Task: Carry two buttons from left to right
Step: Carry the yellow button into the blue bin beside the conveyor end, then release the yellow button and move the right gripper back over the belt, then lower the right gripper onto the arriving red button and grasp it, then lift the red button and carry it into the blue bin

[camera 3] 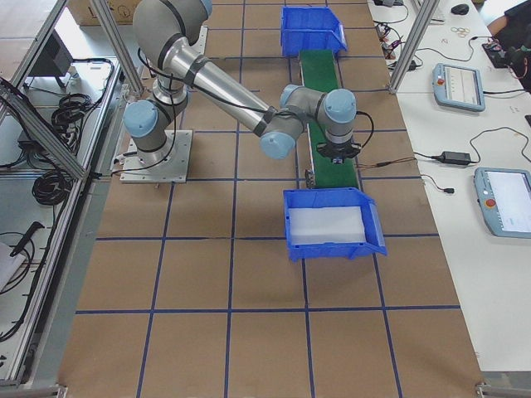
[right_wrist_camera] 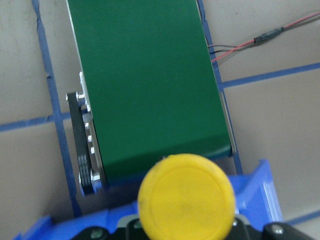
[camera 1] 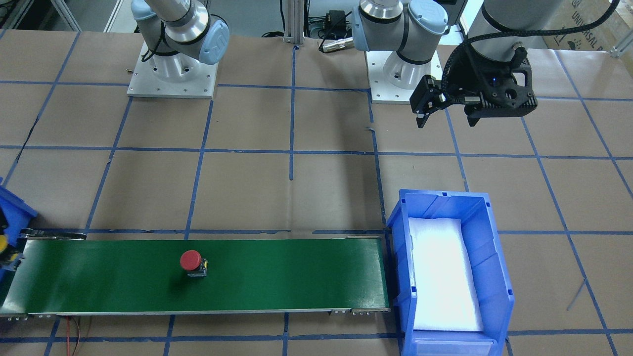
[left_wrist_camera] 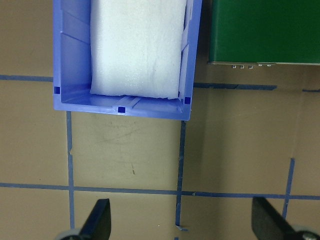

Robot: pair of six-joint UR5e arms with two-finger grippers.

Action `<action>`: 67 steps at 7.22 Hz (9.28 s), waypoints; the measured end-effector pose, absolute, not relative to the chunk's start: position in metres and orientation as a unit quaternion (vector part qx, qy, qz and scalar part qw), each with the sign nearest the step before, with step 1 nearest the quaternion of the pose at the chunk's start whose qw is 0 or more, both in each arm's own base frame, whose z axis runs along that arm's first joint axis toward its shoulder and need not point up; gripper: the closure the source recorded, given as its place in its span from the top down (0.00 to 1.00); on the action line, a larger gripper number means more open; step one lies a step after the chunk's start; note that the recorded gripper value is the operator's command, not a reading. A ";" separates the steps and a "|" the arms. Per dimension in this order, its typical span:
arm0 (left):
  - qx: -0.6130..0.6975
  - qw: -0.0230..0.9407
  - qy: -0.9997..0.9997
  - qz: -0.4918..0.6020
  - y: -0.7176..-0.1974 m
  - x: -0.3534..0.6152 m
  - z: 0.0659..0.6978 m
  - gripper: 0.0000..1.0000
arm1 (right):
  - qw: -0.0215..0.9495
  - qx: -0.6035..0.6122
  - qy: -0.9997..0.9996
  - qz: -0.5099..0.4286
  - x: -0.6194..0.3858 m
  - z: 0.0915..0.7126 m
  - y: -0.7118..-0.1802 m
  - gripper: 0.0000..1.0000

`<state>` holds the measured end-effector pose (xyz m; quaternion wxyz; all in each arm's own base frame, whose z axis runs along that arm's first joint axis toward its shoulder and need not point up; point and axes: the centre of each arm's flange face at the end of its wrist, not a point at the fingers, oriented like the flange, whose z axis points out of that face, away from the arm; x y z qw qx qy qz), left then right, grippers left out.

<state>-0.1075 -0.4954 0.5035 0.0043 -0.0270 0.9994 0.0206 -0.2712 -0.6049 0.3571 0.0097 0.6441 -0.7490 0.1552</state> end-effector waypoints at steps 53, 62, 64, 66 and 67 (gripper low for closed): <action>-0.028 0.004 0.999 0.022 -0.495 -0.108 0.503 1.00 | 0.025 0.718 -0.695 0.029 -0.018 0.257 -0.644 0.31; -0.027 0.004 0.999 0.022 -0.495 -0.107 0.503 1.00 | 0.076 0.744 -0.664 0.009 -0.185 0.347 -0.657 0.08; -0.026 0.004 0.999 0.022 -0.495 -0.108 0.503 1.00 | 0.079 0.771 -0.631 0.030 -0.279 0.342 -0.656 0.08; -0.026 0.004 0.999 0.022 -0.495 -0.108 0.503 1.00 | 0.049 0.776 -0.627 0.042 -0.309 0.298 -0.656 0.08; -0.026 0.004 0.999 0.021 -0.495 -0.108 0.503 1.00 | 0.029 0.775 -0.630 0.047 -0.310 0.274 -0.654 0.08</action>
